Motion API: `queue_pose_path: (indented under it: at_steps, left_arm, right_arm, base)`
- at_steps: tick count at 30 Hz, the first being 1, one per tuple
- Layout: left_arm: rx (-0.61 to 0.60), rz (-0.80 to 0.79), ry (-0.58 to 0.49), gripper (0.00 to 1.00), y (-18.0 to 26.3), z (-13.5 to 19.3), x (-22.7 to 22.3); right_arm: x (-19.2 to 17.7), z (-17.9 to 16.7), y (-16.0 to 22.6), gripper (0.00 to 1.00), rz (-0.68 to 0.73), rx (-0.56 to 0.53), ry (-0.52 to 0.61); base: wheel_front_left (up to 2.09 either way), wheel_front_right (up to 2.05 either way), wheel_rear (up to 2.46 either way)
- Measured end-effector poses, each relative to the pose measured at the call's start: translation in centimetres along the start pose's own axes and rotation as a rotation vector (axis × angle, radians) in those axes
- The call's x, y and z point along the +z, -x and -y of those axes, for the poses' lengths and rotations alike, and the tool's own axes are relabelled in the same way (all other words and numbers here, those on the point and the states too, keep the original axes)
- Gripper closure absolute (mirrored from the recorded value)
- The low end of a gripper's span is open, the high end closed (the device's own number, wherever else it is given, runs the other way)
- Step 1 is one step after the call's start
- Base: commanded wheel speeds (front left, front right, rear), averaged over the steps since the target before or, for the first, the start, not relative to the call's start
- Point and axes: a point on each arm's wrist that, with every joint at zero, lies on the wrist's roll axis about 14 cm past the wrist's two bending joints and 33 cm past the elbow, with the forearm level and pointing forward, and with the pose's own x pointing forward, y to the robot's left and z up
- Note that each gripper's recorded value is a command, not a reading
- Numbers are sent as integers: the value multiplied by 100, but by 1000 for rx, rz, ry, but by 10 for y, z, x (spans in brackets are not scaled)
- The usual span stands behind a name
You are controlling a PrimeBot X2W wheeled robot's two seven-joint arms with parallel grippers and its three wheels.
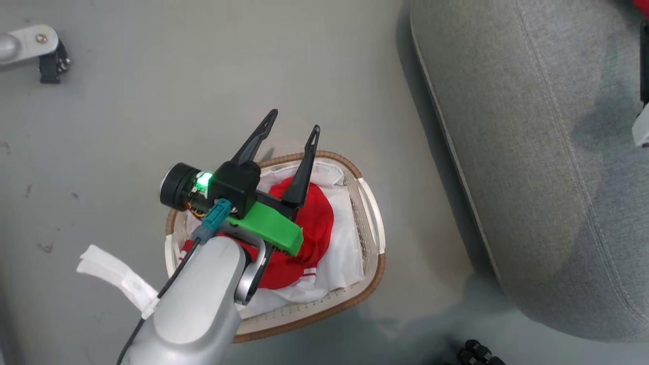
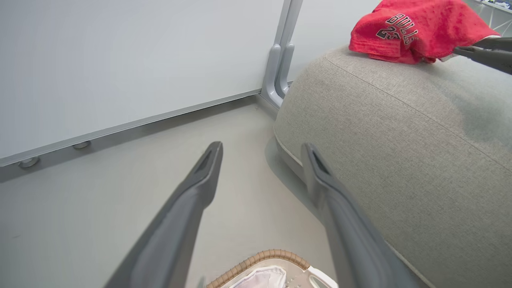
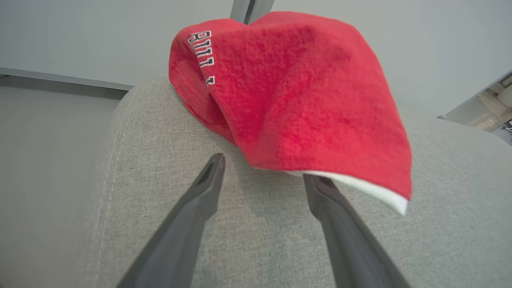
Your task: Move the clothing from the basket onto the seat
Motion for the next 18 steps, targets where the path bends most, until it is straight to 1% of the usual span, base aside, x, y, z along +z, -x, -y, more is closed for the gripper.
queue_pose_path:
  at_steps: [4, 10, 15, 18]
  left_arm:
    - [46, 26, 1, 0, 10, -5, 13]
    - [114, 66, 0, 0, 29, -12, 33]
    - [181, 109, -6, 0, 51, -18, 53]
    - [229, 136, -8, 0, 68, -23, 64]
  right_arm:
    - [0, -5, 16, 0, 8, 8, -24]
    - [17, -15, 34, 0, 59, 34, -25]
    - [48, -23, 47, 0, 142, 49, -36]
    - [70, -27, 55, 0, 202, 48, -72]
  base:
    - [0, 0, 0]
    - [0, 0, 0]
    - [0, 0, 0]
    - [0, 0, 0]
